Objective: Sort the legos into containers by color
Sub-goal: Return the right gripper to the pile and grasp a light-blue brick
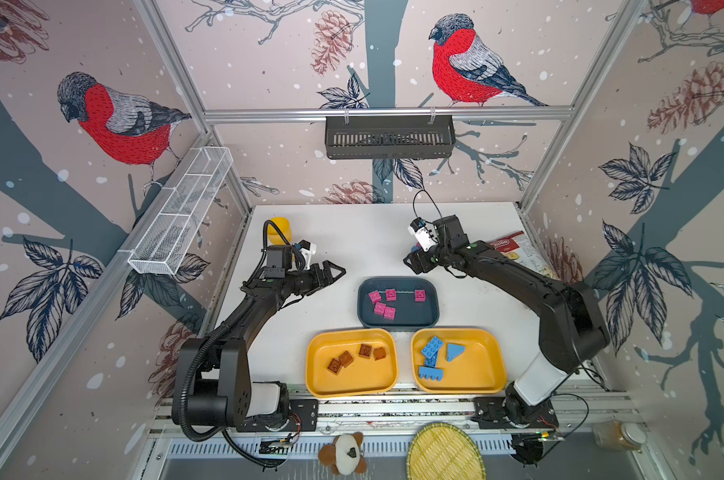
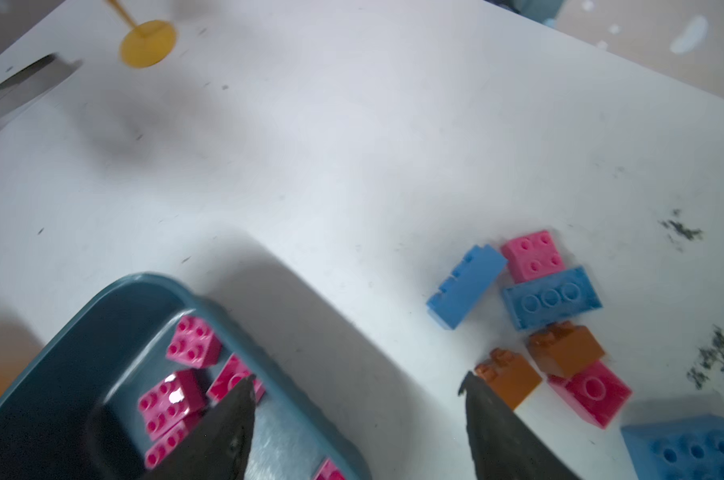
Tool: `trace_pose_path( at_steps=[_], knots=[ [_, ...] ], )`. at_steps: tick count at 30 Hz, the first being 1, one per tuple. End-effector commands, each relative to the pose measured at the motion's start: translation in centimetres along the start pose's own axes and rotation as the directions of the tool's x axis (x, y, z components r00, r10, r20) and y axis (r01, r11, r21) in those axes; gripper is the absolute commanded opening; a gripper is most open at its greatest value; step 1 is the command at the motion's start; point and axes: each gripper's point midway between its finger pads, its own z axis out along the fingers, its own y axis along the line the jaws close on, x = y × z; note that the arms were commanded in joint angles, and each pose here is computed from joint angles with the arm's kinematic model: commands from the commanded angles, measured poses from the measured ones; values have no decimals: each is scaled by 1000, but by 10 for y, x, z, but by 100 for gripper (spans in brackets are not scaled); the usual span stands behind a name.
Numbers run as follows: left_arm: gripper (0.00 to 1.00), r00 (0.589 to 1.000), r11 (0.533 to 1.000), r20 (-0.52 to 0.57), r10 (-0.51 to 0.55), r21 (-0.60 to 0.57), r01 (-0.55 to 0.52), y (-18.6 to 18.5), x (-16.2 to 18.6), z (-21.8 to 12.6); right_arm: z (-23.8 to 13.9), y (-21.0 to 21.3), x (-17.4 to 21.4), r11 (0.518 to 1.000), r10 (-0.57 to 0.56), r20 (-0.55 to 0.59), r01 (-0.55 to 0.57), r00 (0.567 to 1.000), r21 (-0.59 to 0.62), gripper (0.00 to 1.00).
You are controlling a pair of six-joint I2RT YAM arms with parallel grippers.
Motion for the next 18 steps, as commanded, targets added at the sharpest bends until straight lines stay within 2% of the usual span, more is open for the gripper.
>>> trace_pose_path(
  at_steps=[1, 5, 9, 18],
  knots=[
    [94, 999, 999, 22, 36, 37, -37, -9, -8, -1, 14, -20, -5, 986, 156, 2, -156, 988, 54, 79],
    [94, 999, 999, 17, 36, 36, -37, -8, -7, 0, 47, -51, -3, 948, 270, -30, -261, 962, 180, 79],
    [94, 999, 999, 12, 39, 26, -39, -7, -6, -1, 67, -75, -1, 905, 353, -12, -338, 936, 260, 77],
    [94, 999, 999, -3, 37, 14, -37, -1, -2, 1, 100, -78, 22, 882, 402, -69, -367, 913, 295, 68]
  ],
)
